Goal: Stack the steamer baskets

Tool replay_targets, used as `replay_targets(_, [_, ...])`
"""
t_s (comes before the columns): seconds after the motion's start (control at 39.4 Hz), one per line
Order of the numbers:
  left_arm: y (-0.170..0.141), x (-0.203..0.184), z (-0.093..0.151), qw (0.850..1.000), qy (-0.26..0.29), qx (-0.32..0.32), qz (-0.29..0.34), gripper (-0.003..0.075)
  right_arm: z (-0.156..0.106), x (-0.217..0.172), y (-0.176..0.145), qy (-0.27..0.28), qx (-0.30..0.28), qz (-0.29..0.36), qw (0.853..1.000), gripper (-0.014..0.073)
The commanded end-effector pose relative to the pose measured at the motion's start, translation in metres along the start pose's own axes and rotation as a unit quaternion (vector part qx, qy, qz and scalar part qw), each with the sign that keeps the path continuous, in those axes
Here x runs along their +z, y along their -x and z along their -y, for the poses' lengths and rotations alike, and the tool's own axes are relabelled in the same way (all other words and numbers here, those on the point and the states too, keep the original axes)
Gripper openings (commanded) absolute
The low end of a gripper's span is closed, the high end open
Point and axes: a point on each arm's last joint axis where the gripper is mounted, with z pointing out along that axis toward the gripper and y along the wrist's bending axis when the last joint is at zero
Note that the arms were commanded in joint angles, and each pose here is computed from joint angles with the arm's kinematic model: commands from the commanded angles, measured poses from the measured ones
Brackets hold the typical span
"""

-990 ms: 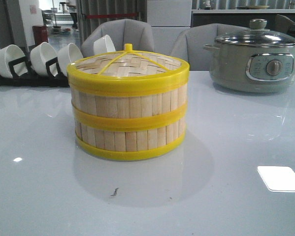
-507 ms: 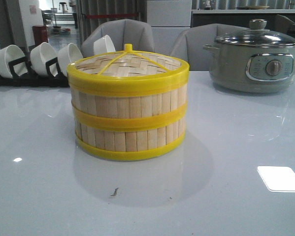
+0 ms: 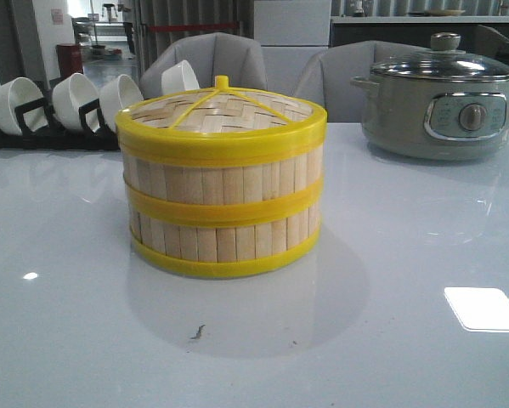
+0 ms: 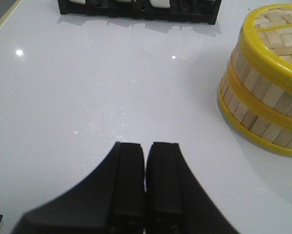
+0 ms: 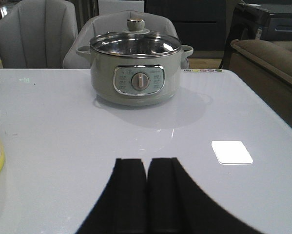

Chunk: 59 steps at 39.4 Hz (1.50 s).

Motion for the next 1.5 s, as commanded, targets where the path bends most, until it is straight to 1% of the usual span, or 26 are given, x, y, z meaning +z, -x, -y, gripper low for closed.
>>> replay_targets(0.0, [0.017,-0.005,0.003,0.998,-0.010,-0.003,0.058,0.0085,-0.001,-0.001,0.017,0.005,-0.011,0.054,0.998,0.0055])
replay_targets(0.76, [0.017,-0.005,0.003,0.998,-0.009,-0.001,0.058,0.0085,-0.001,-0.001,0.017,0.005,-0.011,0.053,0.998,0.0055])
replay_targets(0.86, [0.017,-0.005,0.000,0.998,0.004,0.028,0.059,0.0085,-0.001,-0.001,0.017,0.005,-0.011,0.053,0.998,0.0055])
replay_targets(1.12, [0.018,-0.006,-0.001,0.997,0.011,0.042,0.065,0.0085,-0.001,-0.001,0.017,0.005,-0.011,0.053,0.998,0.0055])
replay_targets(1.22, [0.022,-0.011,0.000,0.994,0.007,0.042,0.101,0.0085,-0.001,-0.001,0.017,0.005,-0.011,0.053,0.998,0.0055])
replay_targets(1.29, [0.019,-0.015,0.000,0.989,0.001,0.042,0.144,0.0085,-0.001,-0.001,0.017,0.005,-0.011,0.053,0.998,0.0055])
replay_targets(1.4, [0.010,-0.021,0.001,0.976,-0.009,0.043,0.213,0.0085,-0.001,-0.001,0.017,0.005,-0.011,0.053,0.998,0.0055])
replay_targets(1.42, [0.007,-0.023,0.001,0.971,-0.013,0.044,0.236,0.0085,-0.001,-0.001,0.017,0.005,-0.011,0.053,0.998,0.0055])
replay_targets(1.47, [-0.001,-0.024,0.000,0.964,-0.017,0.044,0.261,0.0085,-0.001,-0.001,0.017,0.005,-0.011,0.053,0.998,0.0055])
